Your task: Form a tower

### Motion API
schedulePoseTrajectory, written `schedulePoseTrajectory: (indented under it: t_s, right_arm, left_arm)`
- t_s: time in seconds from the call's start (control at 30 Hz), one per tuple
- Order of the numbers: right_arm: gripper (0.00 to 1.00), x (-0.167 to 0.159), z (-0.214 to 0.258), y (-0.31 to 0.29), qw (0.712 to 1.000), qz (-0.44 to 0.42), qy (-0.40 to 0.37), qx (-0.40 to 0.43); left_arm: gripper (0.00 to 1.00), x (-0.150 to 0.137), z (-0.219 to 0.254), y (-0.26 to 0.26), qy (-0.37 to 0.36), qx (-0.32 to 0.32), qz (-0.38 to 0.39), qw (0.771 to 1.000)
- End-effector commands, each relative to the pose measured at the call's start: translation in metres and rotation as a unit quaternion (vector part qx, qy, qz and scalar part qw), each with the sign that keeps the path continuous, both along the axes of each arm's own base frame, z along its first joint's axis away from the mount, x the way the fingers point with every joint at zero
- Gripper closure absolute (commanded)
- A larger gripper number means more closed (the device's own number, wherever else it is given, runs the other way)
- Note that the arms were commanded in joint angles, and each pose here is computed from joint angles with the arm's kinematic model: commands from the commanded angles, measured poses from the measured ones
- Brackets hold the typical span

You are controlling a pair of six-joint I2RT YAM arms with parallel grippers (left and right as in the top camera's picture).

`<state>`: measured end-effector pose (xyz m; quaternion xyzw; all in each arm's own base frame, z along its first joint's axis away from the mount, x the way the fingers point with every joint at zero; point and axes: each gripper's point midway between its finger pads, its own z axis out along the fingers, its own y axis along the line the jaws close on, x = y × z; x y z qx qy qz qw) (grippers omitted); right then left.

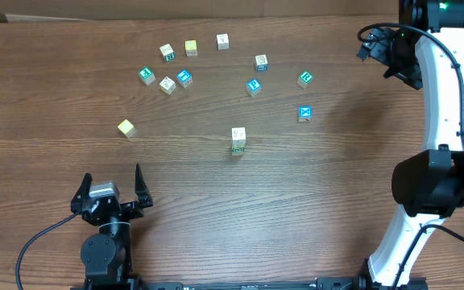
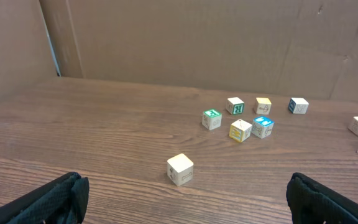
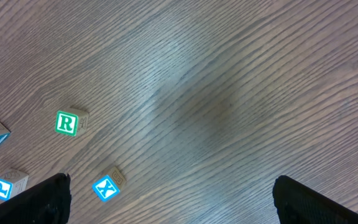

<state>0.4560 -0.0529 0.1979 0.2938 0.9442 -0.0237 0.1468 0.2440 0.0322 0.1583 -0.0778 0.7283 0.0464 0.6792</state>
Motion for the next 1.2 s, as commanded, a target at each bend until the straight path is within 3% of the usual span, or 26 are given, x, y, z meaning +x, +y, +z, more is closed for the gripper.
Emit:
schedulePoseTrajectory:
  t_s: [0.0, 0.27, 0.43, 0.47, 0.53, 0.57, 0.63, 0.7, 0.8, 0.9, 1.17]
  right_arm:
    - [0.00, 0.001, 0.009, -0.001, 1.000, 0.002, -0.012, -0.005]
    - [0.00, 0.002, 0.009, 0.000, 1.000, 0.002, -0.013, -0.001]
    - [0.00, 0.004, 0.008, 0.033, 0.995, 0.053, -0.019, 0.084]
    - [0.18, 0.005, 0.010, 0.044, 0.990, 0.092, -0.023, 0.107]
    - [0.39, 0.001, 0.015, 0.065, 0.979, 0.127, -0.023, 0.155]
    - [0.45, -0.003, 0.016, 0.073, 0.976, 0.136, -0.019, 0.168]
    - [0.49, -0.012, 0.017, 0.091, 0.971, 0.152, -0.003, 0.182]
    - [0.47, -0.021, 0.018, 0.112, 0.966, 0.184, 0.009, 0.181]
    - [0.36, -0.038, 0.023, 0.159, 0.953, 0.245, 0.023, 0.176]
    - [0.09, -0.056, 0.022, 0.196, 0.942, 0.290, 0.044, 0.163]
    - [0.01, -0.092, 0.014, 0.258, 0.928, 0.345, 0.077, 0.117]
  left_arm:
    - [0.00, 0.000, 0.001, -0.002, -0.003, 0.009, -0.006, 1.000]
    - [0.00, 0.000, 0.001, -0.002, -0.003, 0.010, -0.006, 1.000]
    - [0.00, 0.000, 0.001, -0.002, -0.003, 0.010, -0.006, 1.000]
    - [0.00, 0.000, 0.001, -0.002, -0.002, 0.009, -0.006, 1.000]
    - [0.00, 0.000, 0.001, -0.002, -0.002, 0.009, -0.006, 1.000]
    - [0.01, 0.000, 0.001, -0.002, -0.003, 0.010, -0.006, 1.000]
    - [0.01, 0.000, 0.001, -0.002, -0.003, 0.010, -0.006, 1.000]
    - [0.00, 0.000, 0.001, -0.002, -0.003, 0.010, -0.006, 1.000]
    - [0.00, 0.000, 0.001, -0.002, -0.002, 0.009, -0.006, 1.000]
    - [0.00, 0.000, 0.001, -0.002, -0.002, 0.010, -0.006, 1.000]
    - [0.00, 0.000, 0.001, -0.002, -0.002, 0.010, -0.006, 1.000]
